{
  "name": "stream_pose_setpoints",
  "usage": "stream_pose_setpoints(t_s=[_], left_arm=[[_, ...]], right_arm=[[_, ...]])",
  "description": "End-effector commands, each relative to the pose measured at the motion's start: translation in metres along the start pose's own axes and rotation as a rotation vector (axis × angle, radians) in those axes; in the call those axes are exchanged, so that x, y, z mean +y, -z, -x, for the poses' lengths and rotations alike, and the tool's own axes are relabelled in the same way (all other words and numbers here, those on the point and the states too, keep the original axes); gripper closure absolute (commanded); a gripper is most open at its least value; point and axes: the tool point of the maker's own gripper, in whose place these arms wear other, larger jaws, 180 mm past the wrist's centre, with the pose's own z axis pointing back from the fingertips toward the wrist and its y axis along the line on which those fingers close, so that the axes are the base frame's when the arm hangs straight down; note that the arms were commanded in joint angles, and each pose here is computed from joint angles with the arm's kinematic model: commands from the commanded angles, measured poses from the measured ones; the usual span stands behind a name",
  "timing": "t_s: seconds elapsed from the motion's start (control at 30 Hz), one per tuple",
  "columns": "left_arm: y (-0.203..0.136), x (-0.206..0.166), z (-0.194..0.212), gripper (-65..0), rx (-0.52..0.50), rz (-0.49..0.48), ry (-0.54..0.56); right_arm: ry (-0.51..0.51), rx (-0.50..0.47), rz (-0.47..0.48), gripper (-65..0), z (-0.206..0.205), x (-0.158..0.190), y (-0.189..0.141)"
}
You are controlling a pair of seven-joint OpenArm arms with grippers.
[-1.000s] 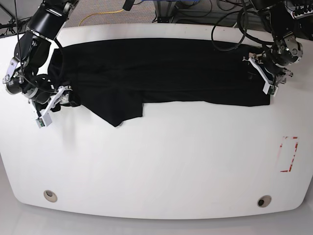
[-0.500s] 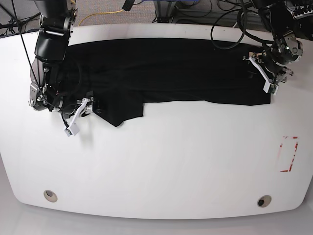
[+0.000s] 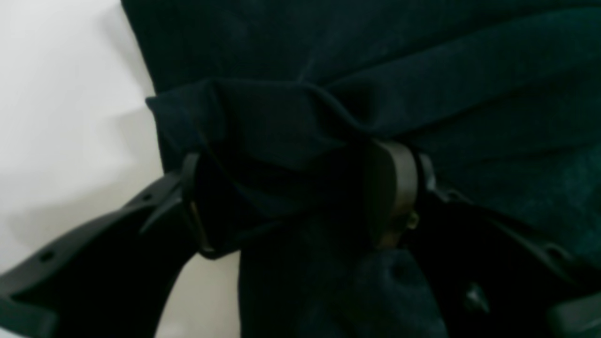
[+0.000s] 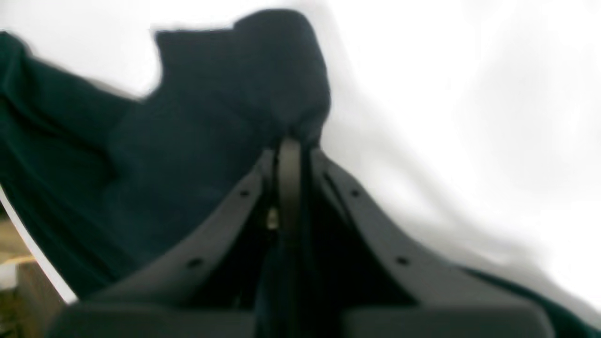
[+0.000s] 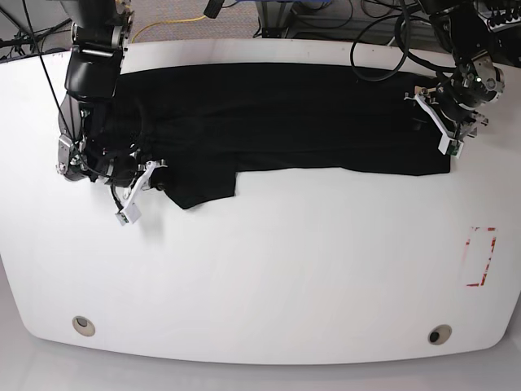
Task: Fold the T-shirt properly
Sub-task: 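Grasp the hanging shirt flap with the right gripper and tuck it under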
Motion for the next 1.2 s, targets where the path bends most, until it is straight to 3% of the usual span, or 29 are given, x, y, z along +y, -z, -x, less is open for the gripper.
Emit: stream_pose_setpoints(t_s=[0.0,0.3,0.43,0.53,0.9,1.0,1.17], left_arm=[[-0.003,0.007,0.003,-39.2,0.025,-0.022,0.017],[-0.003,0.007,0.004,-39.2,0.029,-0.022,0.021],[-0.003,0.008,0.004,-39.2,0.03,-0.024,0.023],[-0.003,0.011,0.007,-39.2,0.05,-0.039,0.036],[-0.004,0.014,0.011,-39.2,0.075,-0.06,0.056],[-0.004,0.016,0.012,-39.2,0.076,-0.063,0.053],[-0.004,0.016,0.012,-39.2,0.076,-0.063,0.053]], right_arm=[[-0.088,-0.096,0.037,-0.3,-0.036,0.002,-0.026],[-0.158,-0.064,0.138,0.0,-0.009,0.014,-0.069],[-0.163,-0.074,0.098,0.0,0.009,0.033,-0.078],[-0.134,-0.084,0.061,0.0,0.027,0.042,-0.087],[-0.005,-0.041,0.14,-2.2,0.08,0.021,-0.113],[0.061,-0.042,0.177,-10.0,0.091,0.003,-0.122],[0.167,-0.079,0.256,-35.0,0.103,-0.029,-0.146]])
